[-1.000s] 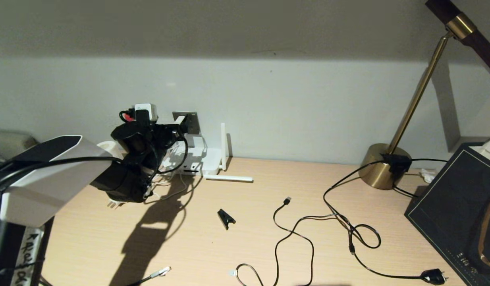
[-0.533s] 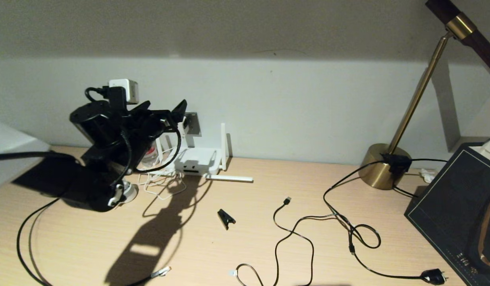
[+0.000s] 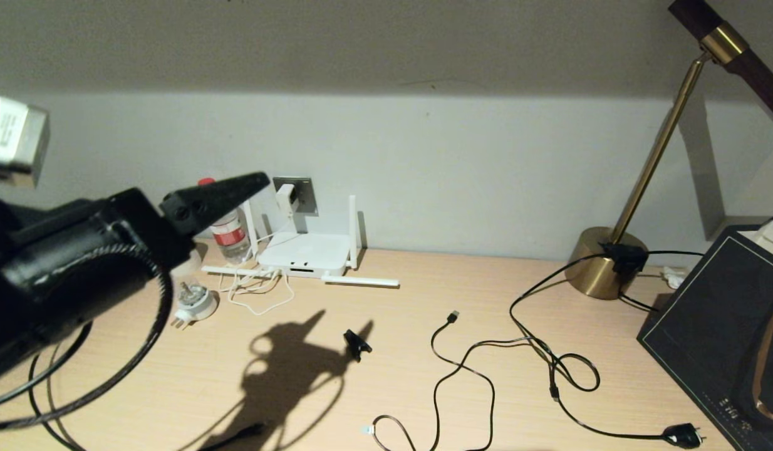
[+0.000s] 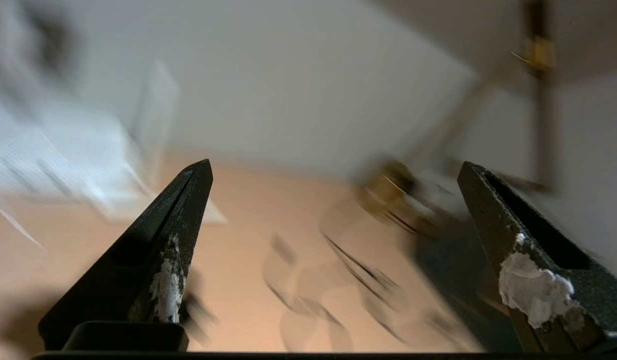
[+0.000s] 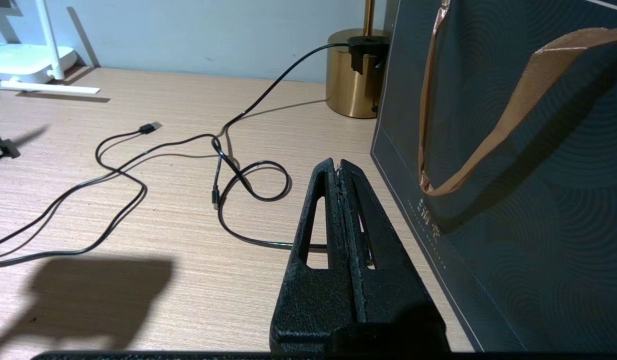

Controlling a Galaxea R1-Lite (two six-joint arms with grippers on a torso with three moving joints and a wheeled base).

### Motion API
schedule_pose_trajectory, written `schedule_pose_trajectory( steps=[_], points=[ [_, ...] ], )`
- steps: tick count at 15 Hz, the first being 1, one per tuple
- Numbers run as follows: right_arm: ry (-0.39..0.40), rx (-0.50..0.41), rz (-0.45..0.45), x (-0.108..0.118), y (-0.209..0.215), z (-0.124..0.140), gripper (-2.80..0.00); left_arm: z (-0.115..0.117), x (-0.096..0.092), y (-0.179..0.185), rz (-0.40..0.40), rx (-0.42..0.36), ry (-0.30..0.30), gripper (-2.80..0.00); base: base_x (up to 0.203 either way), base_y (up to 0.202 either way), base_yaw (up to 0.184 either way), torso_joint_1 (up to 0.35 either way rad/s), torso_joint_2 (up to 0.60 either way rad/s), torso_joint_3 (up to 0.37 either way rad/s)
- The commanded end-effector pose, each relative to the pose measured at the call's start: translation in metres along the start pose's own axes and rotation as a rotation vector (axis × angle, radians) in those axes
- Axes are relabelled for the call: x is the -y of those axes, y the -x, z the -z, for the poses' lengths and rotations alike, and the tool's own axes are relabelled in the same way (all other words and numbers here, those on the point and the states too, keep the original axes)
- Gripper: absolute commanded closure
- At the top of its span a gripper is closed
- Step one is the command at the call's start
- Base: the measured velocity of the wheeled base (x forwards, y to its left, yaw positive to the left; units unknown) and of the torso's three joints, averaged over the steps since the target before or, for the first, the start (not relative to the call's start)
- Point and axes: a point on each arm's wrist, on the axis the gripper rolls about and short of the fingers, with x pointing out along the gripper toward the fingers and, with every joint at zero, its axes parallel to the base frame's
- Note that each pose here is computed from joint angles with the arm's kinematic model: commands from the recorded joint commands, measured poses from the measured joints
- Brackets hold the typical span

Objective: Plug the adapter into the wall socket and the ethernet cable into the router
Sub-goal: Pick up cable

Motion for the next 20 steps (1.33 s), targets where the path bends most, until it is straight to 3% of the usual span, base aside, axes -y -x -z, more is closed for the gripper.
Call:
schedule_pose_trajectory(
  steps=[1, 4, 5, 7, 9, 10, 12, 15, 16, 17, 20],
  points=[
    [-0.001, -0.035, -0.002, 0.000, -0.002, 0.010, 0.00, 0.016, 0.002, 0.041, 0.067, -0.110, 0.182, -2.80, 0.000, 0.000, 0.000, 0.000, 0.00, 0.000],
    [0.000, -0.035, -0.002, 0.000, -0.002, 0.010, 0.00, 0.044, -0.008, 0.042, 0.134, -0.296, 0.193, -2.80, 0.000, 0.000, 0.000, 0.000, 0.00, 0.000],
    [0.000, -0.035, -0.002, 0.000, -0.002, 0.010, 0.00, 0.051, -0.013, 0.037, 0.124, -0.331, 0.129, -2.80, 0.000, 0.000, 0.000, 0.000, 0.00, 0.000],
    [0.000, -0.035, -0.001, 0.000, -0.002, 0.010, 0.00, 0.064, -0.031, 0.028, 0.073, -0.414, -0.129, -2.80, 0.000, 0.000, 0.000, 0.000, 0.00, 0.000],
    [0.000, -0.035, -0.001, 0.000, -0.002, 0.010, 0.00, 0.073, -0.045, 0.012, 0.044, -0.515, -0.269, -2.80, 0.000, 0.000, 0.000, 0.000, 0.00, 0.000],
    [0.000, -0.035, -0.002, 0.000, -0.002, 0.010, 0.00, 0.074, -0.049, 0.000, 0.051, -0.543, -0.331, -2.80, 0.000, 0.000, 0.000, 0.000, 0.00, 0.000],
    [0.000, -0.035, 0.000, 0.000, -0.002, 0.010, 0.00, 0.079, -0.057, -0.015, 0.089, -0.617, -0.517, -2.80, 0.000, 0.000, 0.000, 0.000, 0.00, 0.000],
    [0.000, -0.035, -0.001, 0.000, -0.002, 0.010, 0.00, 0.085, -0.067, -0.010, 0.168, -0.791, -0.803, -2.80, 0.000, 0.000, 0.000, 0.000, 0.00, 0.000],
    [0.000, -0.035, -0.001, 0.000, -0.002, 0.010, 0.00, 0.087, -0.070, -0.005, 0.207, -0.883, -0.892, -2.80, 0.000, 0.000, 0.000, 0.000, 0.00, 0.000],
    [0.000, -0.035, 0.000, 0.000, -0.002, 0.010, 0.00, 0.088, -0.071, 0.000, 0.230, -0.982, -0.940, -2.80, 0.000, 0.000, 0.000, 0.000, 0.00, 0.000],
    [0.000, -0.035, -0.002, 0.000, -0.002, 0.010, 0.00, 0.084, -0.071, 0.003, 0.282, -1.140, -0.974, -2.80, 0.000, 0.000, 0.000, 0.000, 0.00, 0.000]
  ],
)
